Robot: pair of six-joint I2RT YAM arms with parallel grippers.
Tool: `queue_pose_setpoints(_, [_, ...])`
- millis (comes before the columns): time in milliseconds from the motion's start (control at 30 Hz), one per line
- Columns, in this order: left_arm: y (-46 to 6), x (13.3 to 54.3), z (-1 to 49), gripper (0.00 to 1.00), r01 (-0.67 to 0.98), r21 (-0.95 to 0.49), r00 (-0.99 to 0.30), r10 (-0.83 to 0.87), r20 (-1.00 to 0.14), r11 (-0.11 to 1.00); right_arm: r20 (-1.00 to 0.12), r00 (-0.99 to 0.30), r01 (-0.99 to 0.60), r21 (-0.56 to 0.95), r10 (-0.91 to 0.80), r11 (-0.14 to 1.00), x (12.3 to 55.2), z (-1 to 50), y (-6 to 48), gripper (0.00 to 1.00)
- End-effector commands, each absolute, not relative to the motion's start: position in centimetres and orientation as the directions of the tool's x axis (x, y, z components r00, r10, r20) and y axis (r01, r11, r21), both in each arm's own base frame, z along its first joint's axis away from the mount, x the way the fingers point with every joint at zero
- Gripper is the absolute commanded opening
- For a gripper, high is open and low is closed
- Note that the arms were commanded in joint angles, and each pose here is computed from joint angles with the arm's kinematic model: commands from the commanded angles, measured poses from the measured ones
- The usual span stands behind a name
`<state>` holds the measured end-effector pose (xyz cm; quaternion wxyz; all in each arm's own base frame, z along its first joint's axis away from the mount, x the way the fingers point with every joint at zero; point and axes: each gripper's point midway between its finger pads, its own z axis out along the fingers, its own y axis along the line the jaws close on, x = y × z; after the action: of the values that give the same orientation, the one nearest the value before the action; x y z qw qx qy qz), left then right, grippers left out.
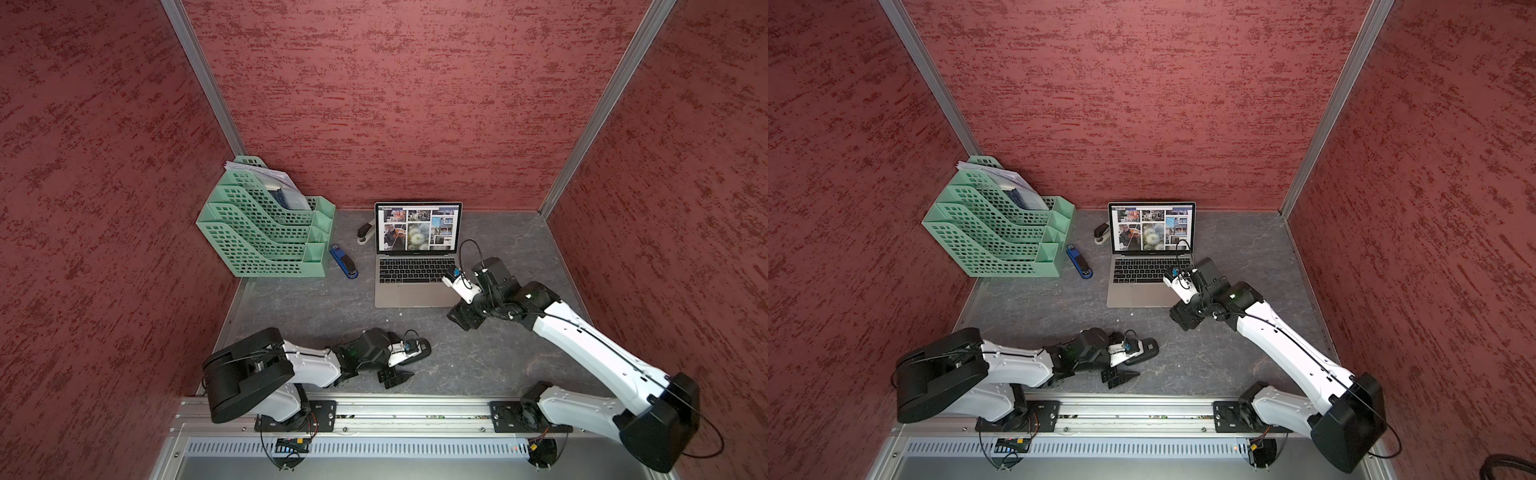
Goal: Remove the wireless mouse receiver from the laptop
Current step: Insert the USB plug into the mouse.
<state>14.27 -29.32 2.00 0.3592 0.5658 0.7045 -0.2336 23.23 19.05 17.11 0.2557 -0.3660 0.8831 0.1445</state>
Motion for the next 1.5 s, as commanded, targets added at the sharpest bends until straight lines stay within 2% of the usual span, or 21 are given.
queue_pose_setpoints(0, [-29.6, 14.4, 2.2, 0.9, 0.967, 0.084, -0.09, 0.632, -0.77, 0.24, -0.581, -0.591, -0.733, 0.096, -0.56, 0.673, 23.5, 17.3, 19.7, 0.7])
queue_pose_setpoints(533, [-29.6, 15.3, 1.7, 0.8, 0.958, 0.108, -0.094, 0.648, -0.756, 0.265, -0.579, -0.586, -0.748, 0.118, -0.567, 0.653, 23.4, 16.8, 20.2, 0.68])
queue_pose_setpoints(633, [-29.7, 15.6, 1.6, 0.79, 0.956, 0.116, -0.091, 0.647, -0.757, 0.27, -0.59, -0.573, -0.764, 0.135, -0.569, 0.631, 23.0, 16.5, 20.7, 0.64])
queue_pose_setpoints(767, [-29.6, 15.8, 1.2, 0.78, 0.956, 0.119, -0.09, 0.654, -0.751, 0.268, -0.613, -0.558, -0.777, 0.151, -0.559, 0.611, 22.7, 16.3, 21.1, 0.57])
queue_pose_setpoints(900, [-30.0, 16.4, 1.7, 0.76, 0.952, 0.132, -0.077, 0.633, -0.77, 0.276, -0.617, -0.557, -0.785, 0.172, -0.556, 0.595, 22.3, 16.0, 21.4, 0.43])
queue_pose_setpoints(967, [-30.0, 16.6, 1.7, 0.76, 0.951, 0.134, -0.076, 0.632, -0.772, 0.278, -0.616, -0.56, -0.791, 0.197, -0.554, 0.58, 21.9, 16.0, 21.6, 0.28])
queue_pose_setpoints(1067, [-30.0, 16.6, 1.8, 0.75, 0.952, 0.131, -0.077, 0.63, -0.773, 0.276, -0.617, -0.561, -0.797, 0.222, -0.552, 0.562, 21.4, 15.9, 22.0, 0.0])
queue_pose_setpoints(1467, [-30.1, 16.1, 1.8, 0.66, 0.96, 0.116, -0.073, 0.631, -0.773, 0.254, -0.634, -0.569, -0.801, 0.282, -0.524, 0.528, 20.4, 16.6, 22.6, 0.0])
